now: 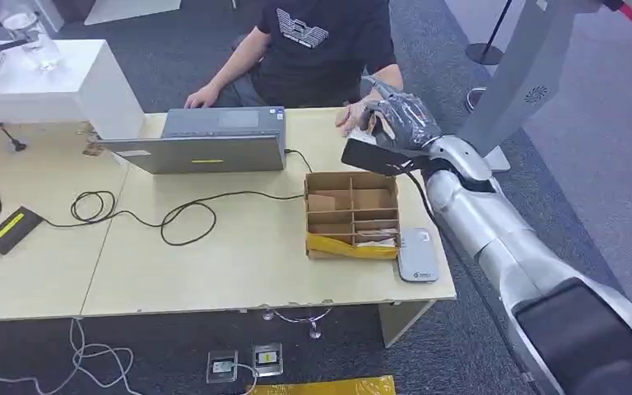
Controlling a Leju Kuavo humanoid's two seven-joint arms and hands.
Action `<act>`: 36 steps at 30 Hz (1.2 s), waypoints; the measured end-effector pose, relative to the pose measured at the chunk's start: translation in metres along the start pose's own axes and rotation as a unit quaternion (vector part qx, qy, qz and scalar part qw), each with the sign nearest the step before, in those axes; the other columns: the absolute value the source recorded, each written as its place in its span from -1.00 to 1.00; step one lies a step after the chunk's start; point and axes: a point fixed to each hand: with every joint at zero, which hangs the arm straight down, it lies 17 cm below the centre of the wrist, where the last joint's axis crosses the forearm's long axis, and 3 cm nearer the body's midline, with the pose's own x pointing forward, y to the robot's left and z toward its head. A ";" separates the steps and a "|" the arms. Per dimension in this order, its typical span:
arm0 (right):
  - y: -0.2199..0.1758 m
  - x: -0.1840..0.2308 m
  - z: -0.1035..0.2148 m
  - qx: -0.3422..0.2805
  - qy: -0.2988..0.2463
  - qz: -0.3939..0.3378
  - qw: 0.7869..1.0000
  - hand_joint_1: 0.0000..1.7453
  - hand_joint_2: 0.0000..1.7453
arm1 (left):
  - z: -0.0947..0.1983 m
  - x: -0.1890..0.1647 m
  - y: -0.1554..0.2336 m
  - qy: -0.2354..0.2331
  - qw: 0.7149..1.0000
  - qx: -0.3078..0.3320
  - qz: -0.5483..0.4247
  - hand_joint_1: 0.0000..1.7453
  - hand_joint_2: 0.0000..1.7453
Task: Pass the card to the sensor for recognition and then transmit it.
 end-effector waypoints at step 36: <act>0.038 -0.087 0.052 0.100 0.107 0.019 0.989 -1.00 1.00 | 0.000 -0.016 0.000 0.034 0.999 0.004 -0.005 -1.00 -1.00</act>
